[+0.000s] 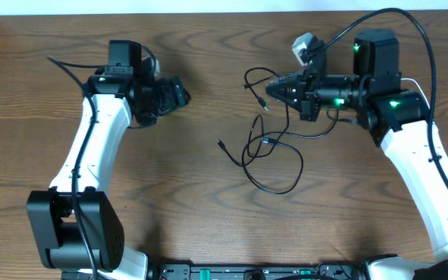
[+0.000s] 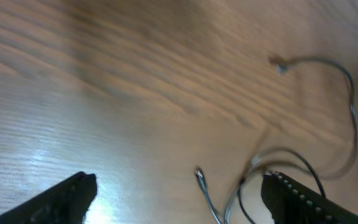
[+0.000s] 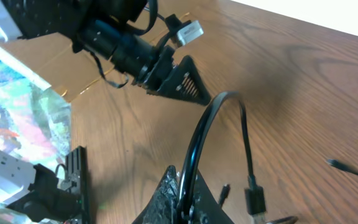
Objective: Untangle cables
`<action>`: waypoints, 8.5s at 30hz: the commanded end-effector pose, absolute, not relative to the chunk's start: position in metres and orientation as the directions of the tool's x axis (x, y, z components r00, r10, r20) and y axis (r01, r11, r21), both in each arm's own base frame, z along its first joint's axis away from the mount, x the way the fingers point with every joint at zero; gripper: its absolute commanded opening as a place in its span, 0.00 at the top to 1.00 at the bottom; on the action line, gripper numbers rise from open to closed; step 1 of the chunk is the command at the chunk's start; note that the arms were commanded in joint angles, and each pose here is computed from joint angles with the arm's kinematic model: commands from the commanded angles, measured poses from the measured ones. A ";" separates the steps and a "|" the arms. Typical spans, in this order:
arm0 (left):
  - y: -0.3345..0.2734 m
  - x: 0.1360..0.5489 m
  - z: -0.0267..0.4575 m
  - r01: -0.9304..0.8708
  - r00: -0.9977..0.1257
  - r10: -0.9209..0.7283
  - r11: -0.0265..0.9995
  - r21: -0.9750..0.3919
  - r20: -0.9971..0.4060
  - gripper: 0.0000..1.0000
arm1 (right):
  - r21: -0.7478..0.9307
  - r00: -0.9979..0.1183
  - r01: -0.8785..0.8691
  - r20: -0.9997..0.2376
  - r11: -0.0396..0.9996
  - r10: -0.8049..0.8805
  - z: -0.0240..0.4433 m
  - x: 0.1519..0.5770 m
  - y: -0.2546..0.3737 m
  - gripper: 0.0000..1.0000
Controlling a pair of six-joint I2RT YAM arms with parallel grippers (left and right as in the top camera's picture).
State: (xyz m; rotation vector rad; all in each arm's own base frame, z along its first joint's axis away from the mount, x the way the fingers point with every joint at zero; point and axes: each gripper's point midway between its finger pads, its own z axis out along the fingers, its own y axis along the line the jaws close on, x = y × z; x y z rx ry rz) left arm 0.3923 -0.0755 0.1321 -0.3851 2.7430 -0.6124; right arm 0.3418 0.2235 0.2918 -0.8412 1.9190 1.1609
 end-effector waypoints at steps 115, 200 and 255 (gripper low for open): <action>-0.200 0.368 0.333 0.384 -0.568 -0.142 0.825 -0.414 -0.811 0.92 | 0.359 -0.916 -0.258 -0.387 0.897 -0.109 0.107 0.314 0.159 0.90; -0.127 0.377 0.209 0.053 -0.803 -0.032 0.991 -0.125 -0.595 0.92 | 0.859 -0.870 -0.492 -0.479 0.144 -0.118 0.146 0.328 0.310 0.99; -0.119 0.383 0.096 -0.071 -0.964 -0.138 0.957 -0.281 -0.226 0.02 | 0.006 -0.642 -0.072 -0.765 0.997 -0.042 0.276 0.447 0.060 0.99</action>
